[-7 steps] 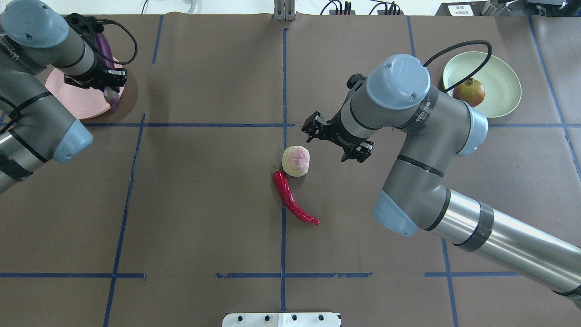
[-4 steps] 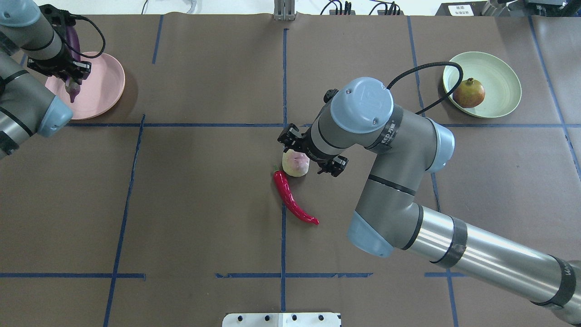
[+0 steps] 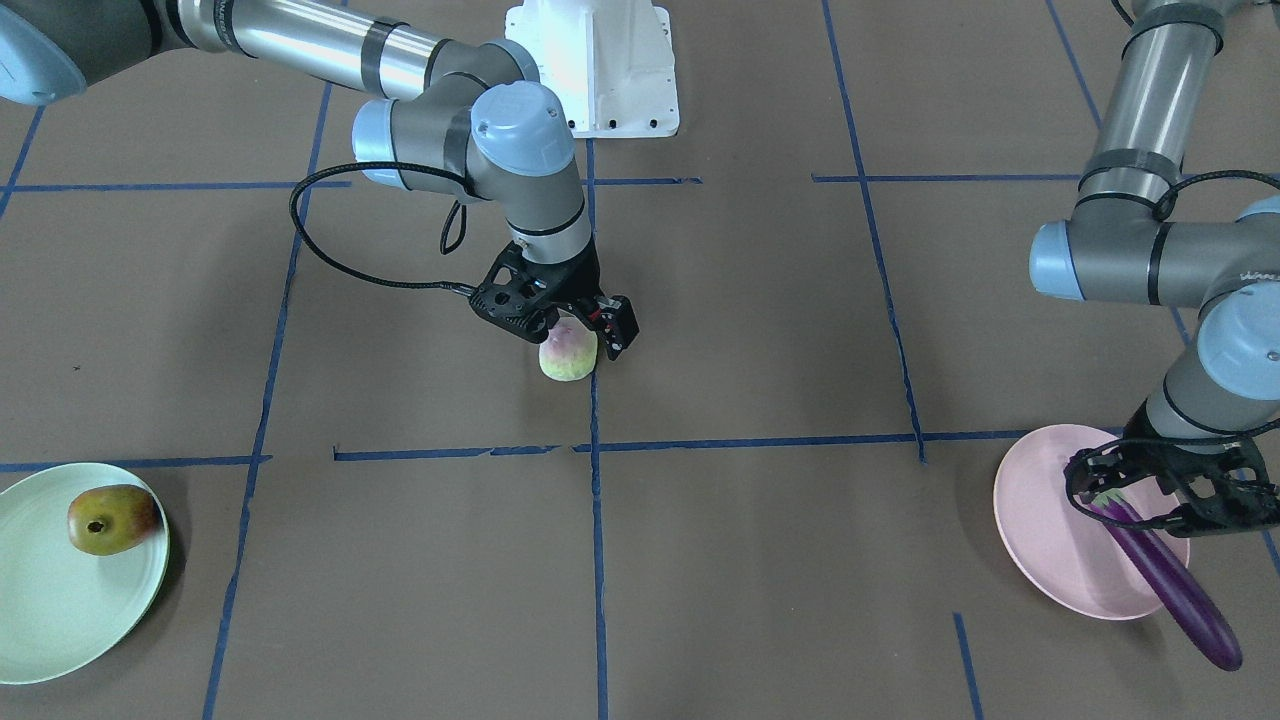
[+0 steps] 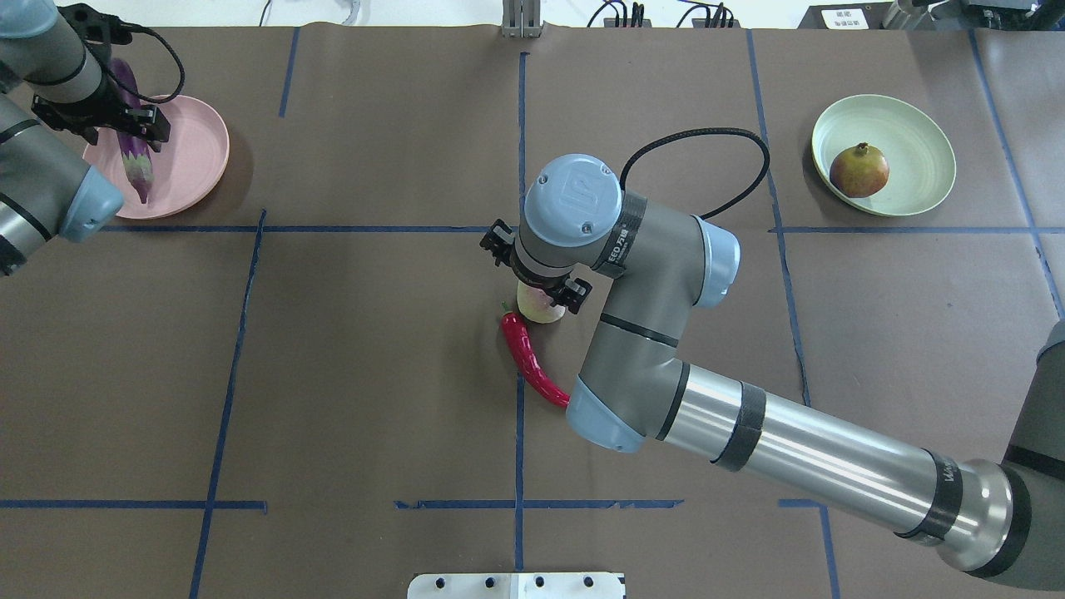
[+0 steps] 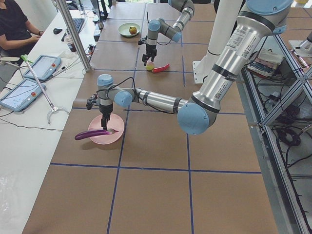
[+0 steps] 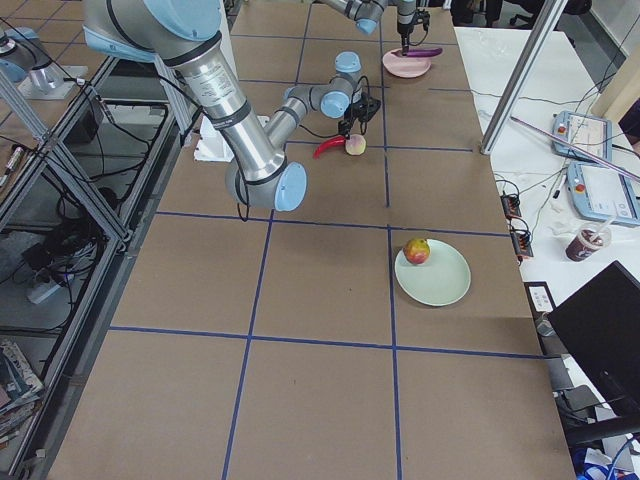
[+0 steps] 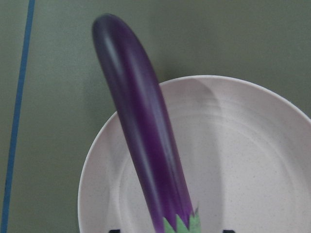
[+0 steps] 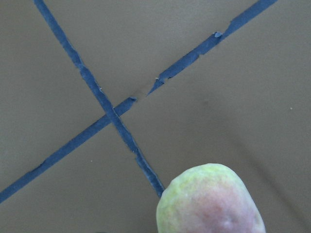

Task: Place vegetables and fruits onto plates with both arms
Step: 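Grasp pale pink guava with right gripper while left lowers eggplant onto plate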

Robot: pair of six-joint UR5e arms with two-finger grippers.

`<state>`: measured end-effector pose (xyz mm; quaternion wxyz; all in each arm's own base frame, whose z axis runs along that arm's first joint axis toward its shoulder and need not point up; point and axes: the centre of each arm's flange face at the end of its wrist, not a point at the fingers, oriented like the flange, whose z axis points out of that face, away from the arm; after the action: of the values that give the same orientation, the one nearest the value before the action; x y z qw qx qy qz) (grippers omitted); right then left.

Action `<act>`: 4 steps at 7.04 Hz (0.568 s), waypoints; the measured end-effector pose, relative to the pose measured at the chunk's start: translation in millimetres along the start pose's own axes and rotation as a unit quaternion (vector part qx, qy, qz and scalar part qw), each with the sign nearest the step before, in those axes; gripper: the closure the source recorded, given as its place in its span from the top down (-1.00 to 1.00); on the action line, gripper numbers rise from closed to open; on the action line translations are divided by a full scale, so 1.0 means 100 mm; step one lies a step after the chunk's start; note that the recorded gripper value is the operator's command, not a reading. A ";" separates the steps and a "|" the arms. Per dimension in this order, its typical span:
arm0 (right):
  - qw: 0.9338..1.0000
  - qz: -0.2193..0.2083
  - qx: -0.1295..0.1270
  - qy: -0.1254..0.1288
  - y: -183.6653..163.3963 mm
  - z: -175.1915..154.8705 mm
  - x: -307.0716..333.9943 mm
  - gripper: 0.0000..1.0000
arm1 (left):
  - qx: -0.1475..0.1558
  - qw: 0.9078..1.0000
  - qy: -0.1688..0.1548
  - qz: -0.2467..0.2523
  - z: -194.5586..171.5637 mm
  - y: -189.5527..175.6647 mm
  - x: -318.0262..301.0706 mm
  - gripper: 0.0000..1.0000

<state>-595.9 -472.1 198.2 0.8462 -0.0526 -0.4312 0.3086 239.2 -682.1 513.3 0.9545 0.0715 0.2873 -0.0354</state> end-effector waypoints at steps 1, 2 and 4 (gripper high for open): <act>1.000 0.002 0.007 0.014 -0.02 0.04 0.02 1.00 | -0.004 1.000 0.013 -0.003 -0.05 -0.01 -0.01 1.00; 1.000 0.003 0.012 0.027 -0.02 0.03 0.03 1.00 | -0.004 1.000 0.018 -0.006 -0.08 -0.02 0.00 1.00; 0.999 0.004 0.015 0.034 0.00 -0.09 0.01 1.00 | -0.002 1.000 0.024 -0.017 -0.13 -0.04 0.04 1.00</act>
<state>-588.7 -469.6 193.1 0.8599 -0.0522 -0.3975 0.3159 234.7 -683.9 499.9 0.9468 0.0653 0.3112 -0.0495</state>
